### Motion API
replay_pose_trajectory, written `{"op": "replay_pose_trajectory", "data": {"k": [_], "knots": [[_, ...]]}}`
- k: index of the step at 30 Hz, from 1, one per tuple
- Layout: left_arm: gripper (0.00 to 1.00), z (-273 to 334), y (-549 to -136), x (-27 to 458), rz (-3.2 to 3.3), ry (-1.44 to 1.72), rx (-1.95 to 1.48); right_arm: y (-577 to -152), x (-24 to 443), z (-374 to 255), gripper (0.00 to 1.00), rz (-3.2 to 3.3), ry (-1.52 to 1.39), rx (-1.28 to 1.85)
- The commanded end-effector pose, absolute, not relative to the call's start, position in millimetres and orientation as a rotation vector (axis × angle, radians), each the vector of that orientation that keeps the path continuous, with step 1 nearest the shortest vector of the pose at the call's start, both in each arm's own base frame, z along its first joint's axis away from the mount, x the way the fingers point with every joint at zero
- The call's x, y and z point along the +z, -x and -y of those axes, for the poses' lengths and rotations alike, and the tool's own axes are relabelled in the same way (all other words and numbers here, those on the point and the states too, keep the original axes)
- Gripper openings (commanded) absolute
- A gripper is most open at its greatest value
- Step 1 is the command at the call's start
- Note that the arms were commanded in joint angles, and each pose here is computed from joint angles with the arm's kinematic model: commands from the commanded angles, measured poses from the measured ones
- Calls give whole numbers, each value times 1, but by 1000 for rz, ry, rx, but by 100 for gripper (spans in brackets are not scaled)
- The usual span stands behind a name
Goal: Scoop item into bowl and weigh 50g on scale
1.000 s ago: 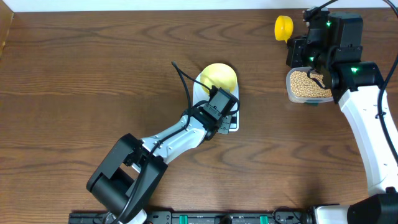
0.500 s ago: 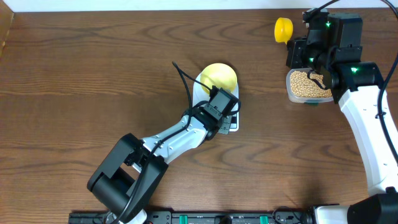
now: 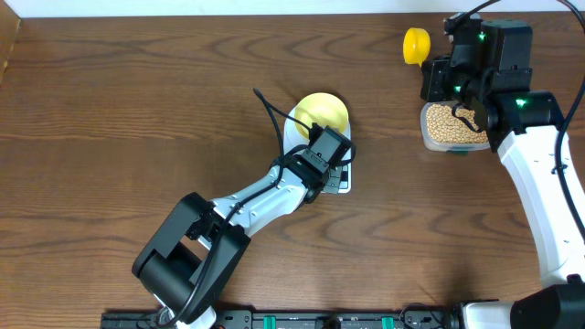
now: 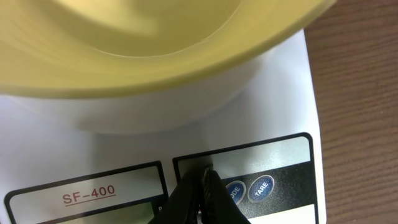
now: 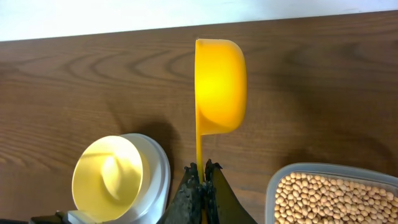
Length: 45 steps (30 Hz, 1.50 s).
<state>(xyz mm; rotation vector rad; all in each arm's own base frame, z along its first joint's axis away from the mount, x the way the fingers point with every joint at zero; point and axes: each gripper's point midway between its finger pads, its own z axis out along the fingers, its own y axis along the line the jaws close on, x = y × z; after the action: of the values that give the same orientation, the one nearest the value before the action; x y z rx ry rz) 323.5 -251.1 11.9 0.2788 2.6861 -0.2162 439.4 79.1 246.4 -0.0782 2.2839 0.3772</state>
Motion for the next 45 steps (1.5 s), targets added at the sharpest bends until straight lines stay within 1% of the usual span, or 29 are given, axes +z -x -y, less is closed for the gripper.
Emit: {"op": "replay_pose_trajectory", "data": {"k": [1, 7, 28, 45], "knots": [[7, 207, -298, -42, -2849, -236, -25, -439, 249, -76, 1, -2279, 87, 363], [7, 214, -291, -41, -2884, -249, -92, -439, 249, -76, 1, -2280, 86, 363], [7, 214, -283, -44, -2923, -215, -106, -438, 249, -76, 1, -2281, 86, 363], [7, 210, -275, -63, -2976, -193, -86, -438, 249, -76, 1, -2281, 86, 363]]}}
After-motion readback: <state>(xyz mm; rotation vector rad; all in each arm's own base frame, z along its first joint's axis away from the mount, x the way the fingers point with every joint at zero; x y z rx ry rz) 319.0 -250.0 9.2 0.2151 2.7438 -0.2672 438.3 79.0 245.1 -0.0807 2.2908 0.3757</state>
